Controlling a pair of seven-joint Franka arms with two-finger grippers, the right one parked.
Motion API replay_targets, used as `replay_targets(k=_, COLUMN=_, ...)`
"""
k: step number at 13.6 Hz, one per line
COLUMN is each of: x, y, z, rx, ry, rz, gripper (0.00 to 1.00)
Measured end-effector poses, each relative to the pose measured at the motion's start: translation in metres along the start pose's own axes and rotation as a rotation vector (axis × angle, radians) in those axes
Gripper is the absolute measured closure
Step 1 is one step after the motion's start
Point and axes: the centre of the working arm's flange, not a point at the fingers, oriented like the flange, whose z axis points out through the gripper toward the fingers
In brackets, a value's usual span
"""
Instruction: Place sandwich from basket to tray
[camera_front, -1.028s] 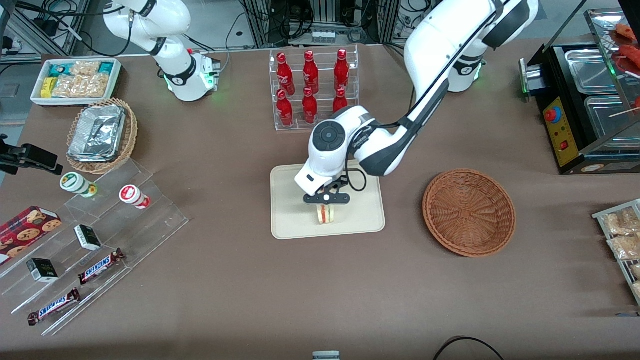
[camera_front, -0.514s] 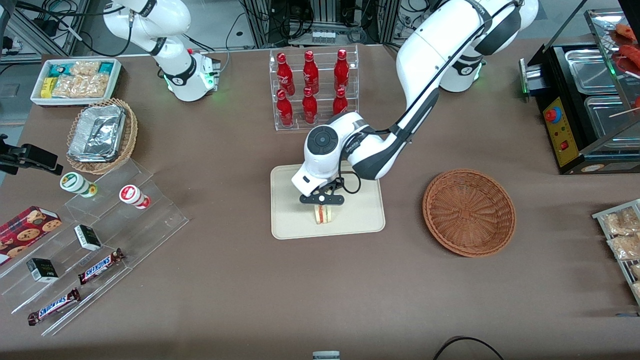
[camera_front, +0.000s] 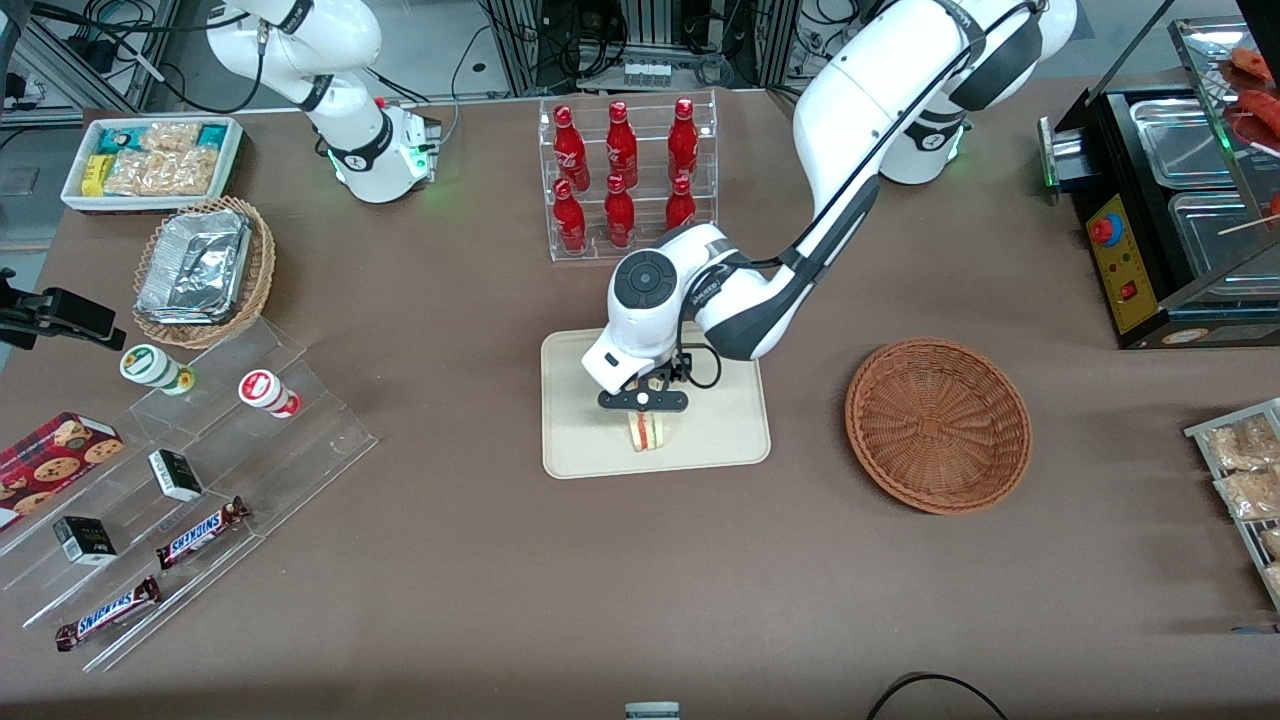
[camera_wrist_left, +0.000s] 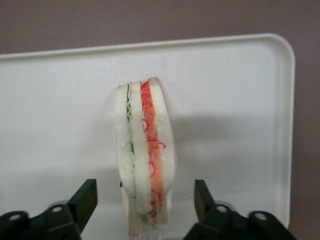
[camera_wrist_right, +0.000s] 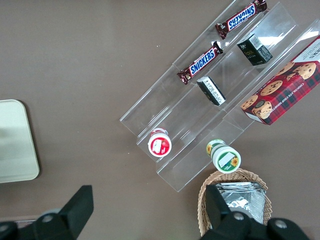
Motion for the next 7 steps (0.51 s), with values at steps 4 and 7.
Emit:
replay_targets(k=4, x=0.015, y=-0.012, z=-0.087, rx=0.008, ry=0.057, rz=-0.05, gripper=0.0)
replay_targets(k=7, x=0.035, y=-0.052, z=-0.169, rx=0.007, ry=0.109, rz=-0.169, gripper=0.0)
